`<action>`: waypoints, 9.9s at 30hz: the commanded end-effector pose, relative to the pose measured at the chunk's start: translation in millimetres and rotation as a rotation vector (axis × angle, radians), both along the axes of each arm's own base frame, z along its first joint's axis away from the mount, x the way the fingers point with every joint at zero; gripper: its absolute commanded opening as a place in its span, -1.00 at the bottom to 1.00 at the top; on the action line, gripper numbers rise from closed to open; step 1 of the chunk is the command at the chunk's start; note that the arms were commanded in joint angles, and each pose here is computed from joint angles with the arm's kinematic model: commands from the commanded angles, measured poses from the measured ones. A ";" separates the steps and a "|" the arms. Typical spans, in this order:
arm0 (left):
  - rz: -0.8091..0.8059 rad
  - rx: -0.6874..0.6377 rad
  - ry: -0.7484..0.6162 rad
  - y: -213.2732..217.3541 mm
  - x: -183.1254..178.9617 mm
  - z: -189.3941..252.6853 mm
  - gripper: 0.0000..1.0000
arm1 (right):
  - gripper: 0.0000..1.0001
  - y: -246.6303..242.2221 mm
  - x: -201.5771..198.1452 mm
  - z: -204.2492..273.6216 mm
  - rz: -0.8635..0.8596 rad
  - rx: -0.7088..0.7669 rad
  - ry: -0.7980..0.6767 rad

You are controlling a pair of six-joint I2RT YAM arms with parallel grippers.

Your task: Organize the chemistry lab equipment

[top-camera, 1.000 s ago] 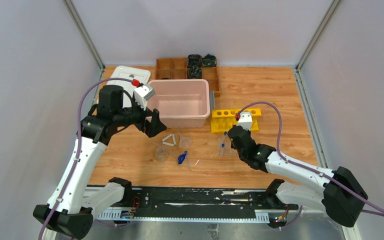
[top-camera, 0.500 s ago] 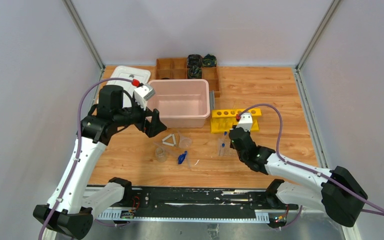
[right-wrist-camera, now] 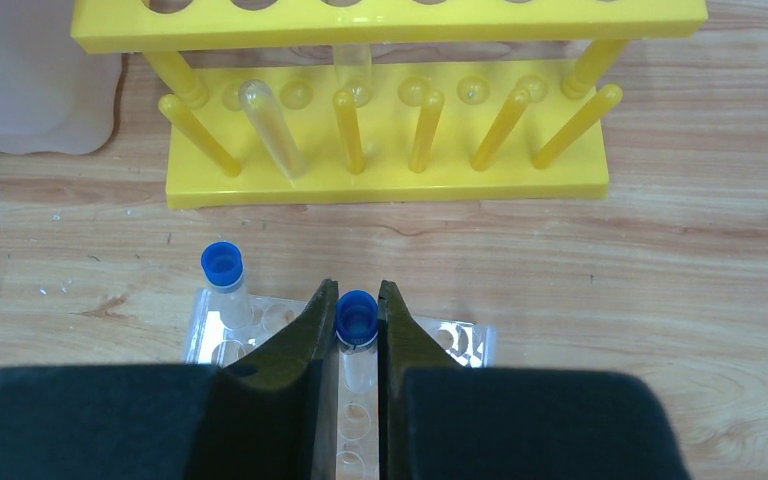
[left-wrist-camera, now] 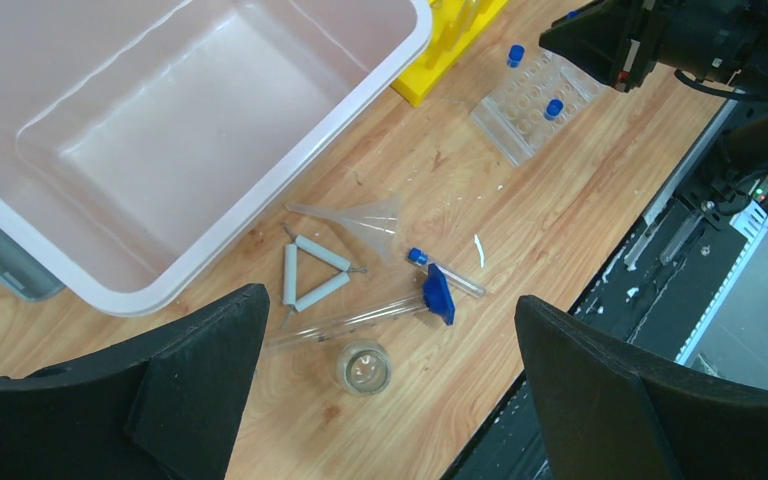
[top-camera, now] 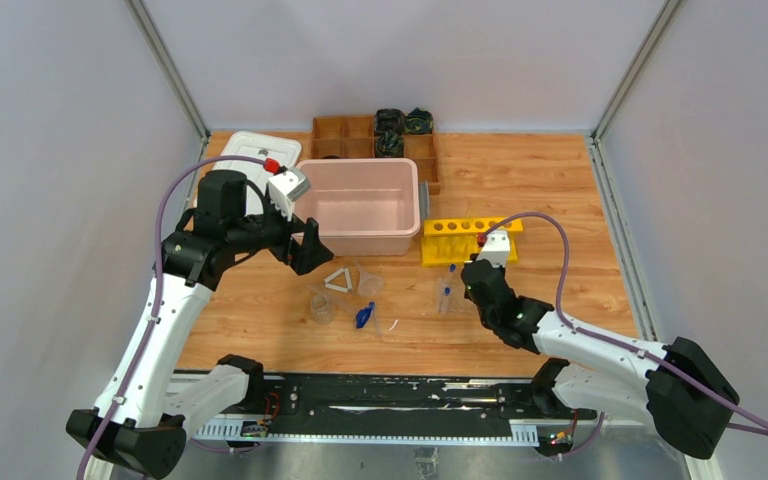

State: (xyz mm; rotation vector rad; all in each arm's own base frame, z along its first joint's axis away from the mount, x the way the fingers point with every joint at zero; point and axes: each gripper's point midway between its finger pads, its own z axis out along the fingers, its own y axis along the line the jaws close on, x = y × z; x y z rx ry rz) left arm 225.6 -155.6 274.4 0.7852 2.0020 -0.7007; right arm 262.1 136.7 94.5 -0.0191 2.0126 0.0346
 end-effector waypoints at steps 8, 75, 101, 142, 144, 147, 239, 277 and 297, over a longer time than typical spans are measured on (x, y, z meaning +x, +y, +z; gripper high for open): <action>-0.007 -0.001 -0.043 -0.2 1.0 11.3 1.00 | -1.00 -8.1 -1.7 -16.3 -0.036 0.010 0.010; 0.095 0.025 -0.070 11.2 14.1 15.1 1.00 | -0.64 207.6 -68.5 -80.6 0.579 -0.161 0.570; -0.067 -0.103 -0.046 -12.6 -18.4 29.1 0.93 | -1.00 232.4 -42.9 187.6 0.665 0.417 -0.011; -0.214 -0.189 0.036 -33.2 -31.2 14.8 -0.99 | -0.03 273.6 -43.2 243.6 0.672 0.543 0.106; -0.213 -0.188 0.037 -33.1 -30.9 14.7 -0.99 | -0.08 276.0 -43.9 243.6 0.688 0.533 0.118; -0.217 -0.190 0.030 -32.9 -32.5 15.4 -1.00 | -0.15 279.3 -43.8 241.2 0.703 0.523 0.138; 0.029 -0.044 0.028 -5.0 5.3 2.1 1.00 | -1.00 3.3 -50.3 -10.3 0.093 0.069 -0.065; 0.041 -0.029 0.025 -2.5 7.4 -0.8 1.00 | -1.00 2.8 -61.1 -29.0 0.133 0.049 -0.024; 0.090 0.027 -0.015 8.4 15.9 -0.8 1.00 | -0.01 17.6 -62.3 83.3 0.166 0.118 -0.132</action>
